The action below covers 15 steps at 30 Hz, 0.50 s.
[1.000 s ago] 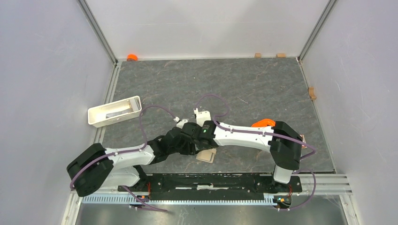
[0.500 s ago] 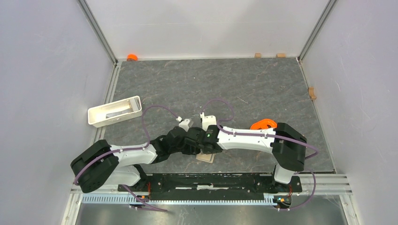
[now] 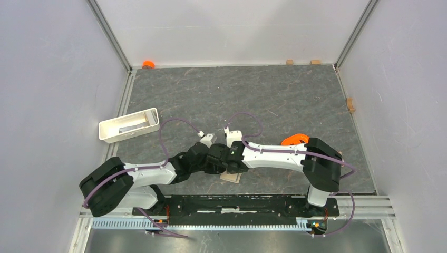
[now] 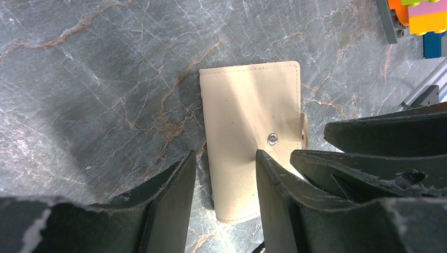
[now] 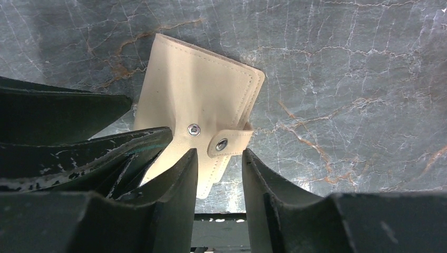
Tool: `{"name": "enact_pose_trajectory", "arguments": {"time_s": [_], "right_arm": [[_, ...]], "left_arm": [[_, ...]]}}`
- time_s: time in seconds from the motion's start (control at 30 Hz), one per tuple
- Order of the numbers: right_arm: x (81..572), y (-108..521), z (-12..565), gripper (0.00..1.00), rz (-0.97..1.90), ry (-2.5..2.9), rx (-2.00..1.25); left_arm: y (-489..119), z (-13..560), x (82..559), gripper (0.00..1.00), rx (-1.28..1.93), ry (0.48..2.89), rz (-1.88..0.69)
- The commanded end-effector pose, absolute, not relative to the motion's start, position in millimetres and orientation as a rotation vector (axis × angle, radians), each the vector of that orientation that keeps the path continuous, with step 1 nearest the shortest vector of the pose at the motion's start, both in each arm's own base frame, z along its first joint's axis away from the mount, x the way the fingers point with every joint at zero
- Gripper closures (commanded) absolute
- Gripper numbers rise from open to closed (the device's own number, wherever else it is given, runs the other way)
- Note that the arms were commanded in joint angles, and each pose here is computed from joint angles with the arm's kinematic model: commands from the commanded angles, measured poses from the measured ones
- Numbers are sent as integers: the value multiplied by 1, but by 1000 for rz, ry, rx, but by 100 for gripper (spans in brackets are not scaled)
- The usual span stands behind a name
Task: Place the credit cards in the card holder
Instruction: Close the card holder at the center of the board.
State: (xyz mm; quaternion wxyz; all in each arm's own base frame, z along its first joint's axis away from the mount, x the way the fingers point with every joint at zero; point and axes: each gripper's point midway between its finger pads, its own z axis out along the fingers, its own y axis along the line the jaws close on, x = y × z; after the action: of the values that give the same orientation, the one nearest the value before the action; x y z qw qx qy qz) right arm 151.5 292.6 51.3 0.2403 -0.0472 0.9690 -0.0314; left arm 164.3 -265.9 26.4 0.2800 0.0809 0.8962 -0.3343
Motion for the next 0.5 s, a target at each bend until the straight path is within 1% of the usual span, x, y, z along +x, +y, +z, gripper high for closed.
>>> {"name": "enact_pose_trajectory", "arguments": {"time_s": [0.0,0.37,0.47], "right_arm": [[155,297,54,59,-103,2629,-99],[163,300,54,60,-153,2606,-128],[163,298,53,66,-175,2606,-134]], "left_arm": [[-242,-2,148,46,210,2521,-776],[-240,-3,148,47,210,2523,-770],[-240,-3,149,48,209,2520,-769]]}}
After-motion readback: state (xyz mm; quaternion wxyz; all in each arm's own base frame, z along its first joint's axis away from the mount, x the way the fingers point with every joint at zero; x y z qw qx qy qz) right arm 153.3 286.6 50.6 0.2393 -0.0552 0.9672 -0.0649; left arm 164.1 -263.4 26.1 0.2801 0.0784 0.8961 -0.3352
